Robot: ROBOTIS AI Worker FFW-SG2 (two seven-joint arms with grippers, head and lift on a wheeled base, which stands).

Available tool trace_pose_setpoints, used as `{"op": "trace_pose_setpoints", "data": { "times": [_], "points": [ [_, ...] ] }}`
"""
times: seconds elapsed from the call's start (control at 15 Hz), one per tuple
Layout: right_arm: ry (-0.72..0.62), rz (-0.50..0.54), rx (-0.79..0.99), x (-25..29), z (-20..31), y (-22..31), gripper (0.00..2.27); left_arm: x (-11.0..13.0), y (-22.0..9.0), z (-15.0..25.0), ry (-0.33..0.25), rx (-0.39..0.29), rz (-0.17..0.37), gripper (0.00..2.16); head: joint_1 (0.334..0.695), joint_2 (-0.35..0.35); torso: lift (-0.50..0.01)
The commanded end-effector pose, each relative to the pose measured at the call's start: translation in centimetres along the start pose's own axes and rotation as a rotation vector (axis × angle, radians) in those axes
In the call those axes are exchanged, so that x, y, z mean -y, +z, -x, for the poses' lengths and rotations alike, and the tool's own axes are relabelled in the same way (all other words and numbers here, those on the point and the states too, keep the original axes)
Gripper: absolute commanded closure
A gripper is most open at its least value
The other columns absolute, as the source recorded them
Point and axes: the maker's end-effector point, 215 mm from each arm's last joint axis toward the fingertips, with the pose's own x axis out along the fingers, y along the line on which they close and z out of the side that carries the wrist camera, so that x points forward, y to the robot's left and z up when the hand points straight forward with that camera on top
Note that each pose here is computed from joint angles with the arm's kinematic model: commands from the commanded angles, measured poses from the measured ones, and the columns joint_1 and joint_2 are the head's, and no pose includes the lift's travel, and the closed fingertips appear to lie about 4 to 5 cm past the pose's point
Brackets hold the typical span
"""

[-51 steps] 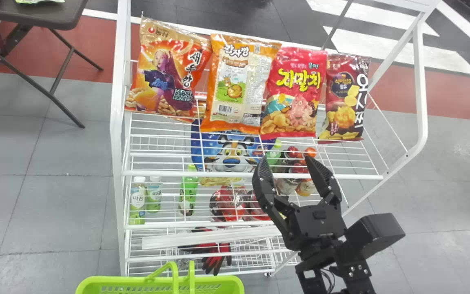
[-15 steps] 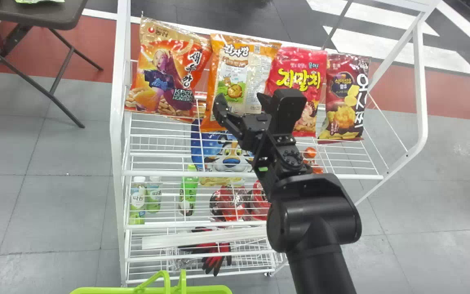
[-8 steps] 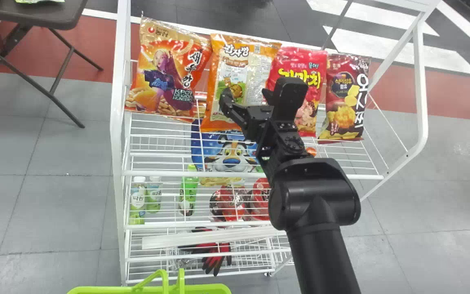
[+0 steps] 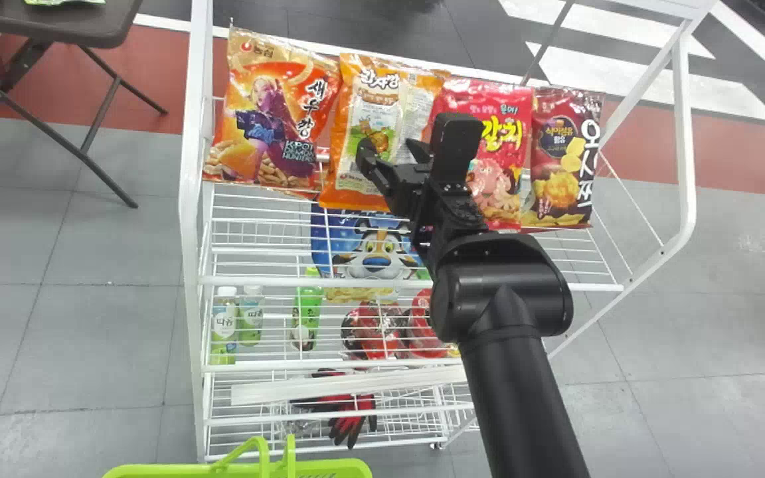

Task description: Hold basket handle with left hand then pick Gamjakkang with right hand and place into basket

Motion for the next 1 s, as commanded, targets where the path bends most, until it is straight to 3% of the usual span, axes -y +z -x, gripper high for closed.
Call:
{"op": "trace_pose_setpoints", "data": {
  "times": [0.0,0.47,0.93],
  "points": [
    [-0.001,0.023,0.034,-0.9,0.6,0.6,2.21,-0.2,0.1,0.1,0.003,0.009,-0.003,2.14,0.695,-0.35,-0.019],
    [-0.071,0.061,0.167,-0.1,3.3,3.6,2.25,-0.2,0.4,0.1,0.003,0.02,-0.01,2.14,0.695,-0.35,-0.019],
    [-0.058,0.036,0.248,-0.2,10.5,6.9,2.25,0.3,0.7,-0.1,-0.004,0.036,-0.029,2.13,0.695,-0.35,-0.019]
  ]
}}
